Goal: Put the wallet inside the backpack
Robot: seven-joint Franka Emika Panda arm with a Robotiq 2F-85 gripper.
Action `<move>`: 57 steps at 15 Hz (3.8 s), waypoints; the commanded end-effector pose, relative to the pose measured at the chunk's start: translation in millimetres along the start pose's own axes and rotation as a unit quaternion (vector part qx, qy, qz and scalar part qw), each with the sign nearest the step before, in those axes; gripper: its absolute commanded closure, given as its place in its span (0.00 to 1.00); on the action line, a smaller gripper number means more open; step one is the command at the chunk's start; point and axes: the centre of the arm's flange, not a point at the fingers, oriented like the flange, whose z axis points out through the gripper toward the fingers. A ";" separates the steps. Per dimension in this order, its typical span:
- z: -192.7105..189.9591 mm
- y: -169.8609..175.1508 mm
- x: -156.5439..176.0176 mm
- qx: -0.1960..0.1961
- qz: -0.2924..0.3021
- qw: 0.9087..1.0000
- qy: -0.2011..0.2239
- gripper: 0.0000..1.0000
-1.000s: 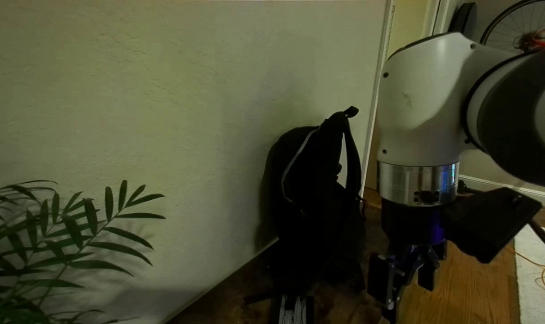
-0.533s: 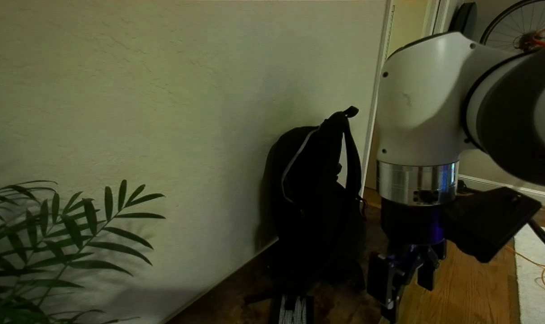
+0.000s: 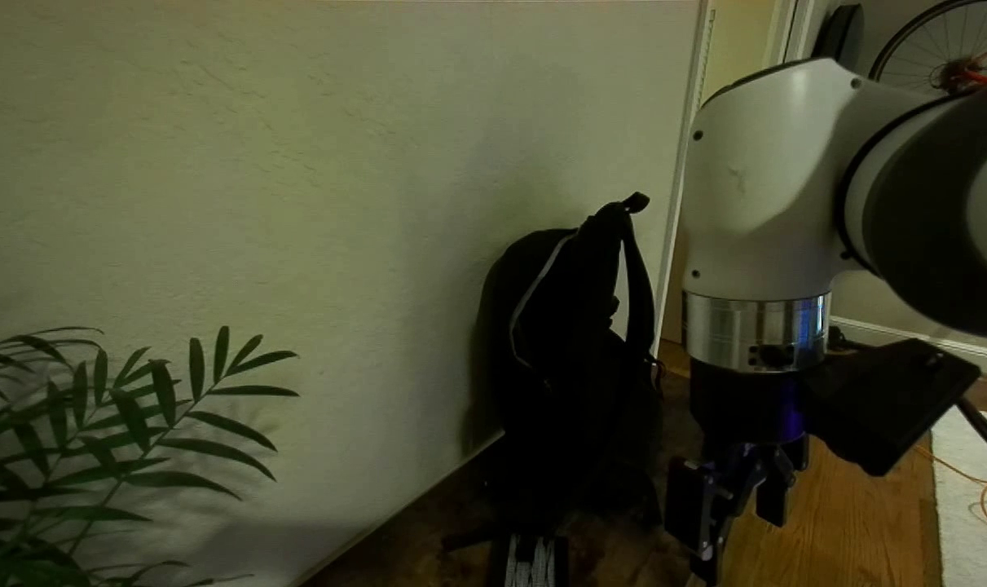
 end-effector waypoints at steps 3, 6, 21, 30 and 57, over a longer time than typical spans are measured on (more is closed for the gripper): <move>0.0 0.0 0.0 0.000 0.000 1.000 0.000 0.00; 4.8 0.0 3.6 -0.002 -0.001 1.000 0.000 0.00; 47.6 5.3 48.8 -0.012 0.042 0.999 -0.014 0.00; 54.0 -2.2 53.1 -0.015 0.040 0.999 -0.023 0.00; 152.1 -26.1 166.8 0.055 0.207 0.977 0.021 0.00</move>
